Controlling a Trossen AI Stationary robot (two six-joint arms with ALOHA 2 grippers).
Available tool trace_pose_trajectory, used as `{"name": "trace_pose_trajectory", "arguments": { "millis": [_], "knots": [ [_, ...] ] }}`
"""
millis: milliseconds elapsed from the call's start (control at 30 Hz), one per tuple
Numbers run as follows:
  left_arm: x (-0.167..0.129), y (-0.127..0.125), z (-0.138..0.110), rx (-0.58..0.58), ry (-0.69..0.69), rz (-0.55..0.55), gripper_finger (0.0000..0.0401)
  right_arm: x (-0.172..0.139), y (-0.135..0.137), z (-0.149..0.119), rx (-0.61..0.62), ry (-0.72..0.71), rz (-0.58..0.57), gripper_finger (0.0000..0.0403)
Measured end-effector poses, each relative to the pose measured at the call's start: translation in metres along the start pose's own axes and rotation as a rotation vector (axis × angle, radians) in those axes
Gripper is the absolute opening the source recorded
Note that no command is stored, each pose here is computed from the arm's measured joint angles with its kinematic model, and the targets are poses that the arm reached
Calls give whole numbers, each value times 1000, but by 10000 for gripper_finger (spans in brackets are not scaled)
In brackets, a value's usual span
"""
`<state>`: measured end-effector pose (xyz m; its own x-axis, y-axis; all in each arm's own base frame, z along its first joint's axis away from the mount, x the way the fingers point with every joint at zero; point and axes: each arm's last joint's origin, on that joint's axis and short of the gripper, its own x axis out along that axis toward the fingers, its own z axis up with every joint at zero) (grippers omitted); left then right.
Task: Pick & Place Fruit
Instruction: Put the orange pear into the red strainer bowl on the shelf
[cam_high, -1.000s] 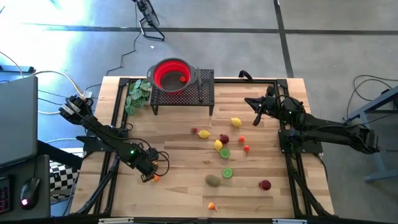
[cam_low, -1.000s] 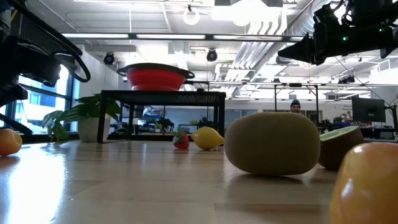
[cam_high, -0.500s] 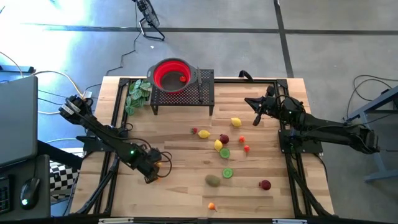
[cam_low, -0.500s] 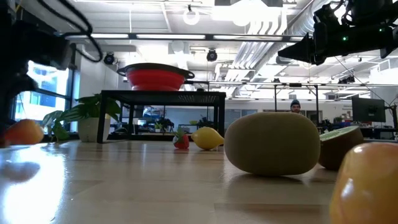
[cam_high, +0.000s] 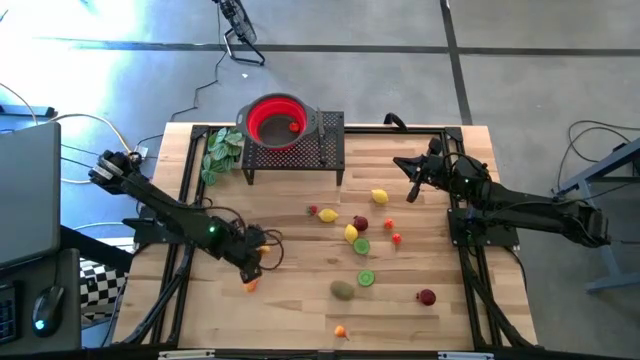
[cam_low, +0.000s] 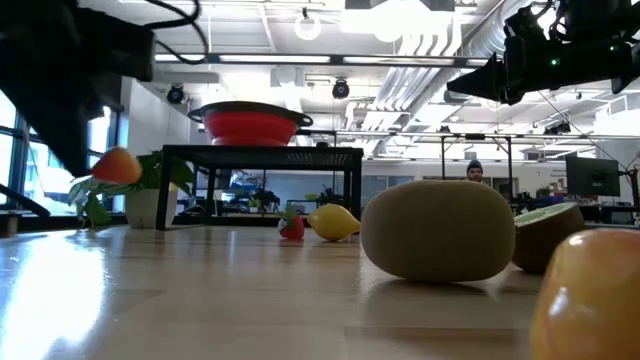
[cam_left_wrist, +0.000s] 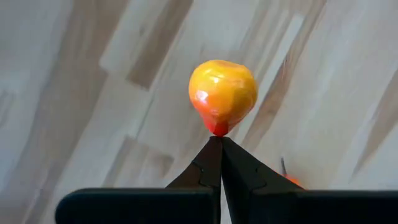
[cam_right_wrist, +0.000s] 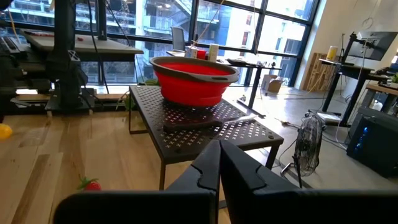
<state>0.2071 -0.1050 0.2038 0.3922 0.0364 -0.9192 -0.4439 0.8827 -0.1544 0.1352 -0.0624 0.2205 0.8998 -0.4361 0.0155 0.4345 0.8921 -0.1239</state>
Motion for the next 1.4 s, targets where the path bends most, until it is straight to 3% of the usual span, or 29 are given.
{"name": "trace_pose_trajectory", "arguments": {
  "millis": [633, 933, 1067, 1400],
  "knots": [
    [-5, 26, 61, 14, -224, -139, 0, 0, 0, -2, 0, 20, 3, 3],
    [-11, 42, 94, 2, -360, -278, 0, 0, 0, -2, -4, 20, 3, 3],
    [-21, 52, 104, 2, -442, -307, 0, 0, 0, -2, -4, 20, 3, 3],
    [-69, 69, 128, 54, -574, -256, 0, 0, 0, -2, -4, 20, 2, 3]
  ]
}}
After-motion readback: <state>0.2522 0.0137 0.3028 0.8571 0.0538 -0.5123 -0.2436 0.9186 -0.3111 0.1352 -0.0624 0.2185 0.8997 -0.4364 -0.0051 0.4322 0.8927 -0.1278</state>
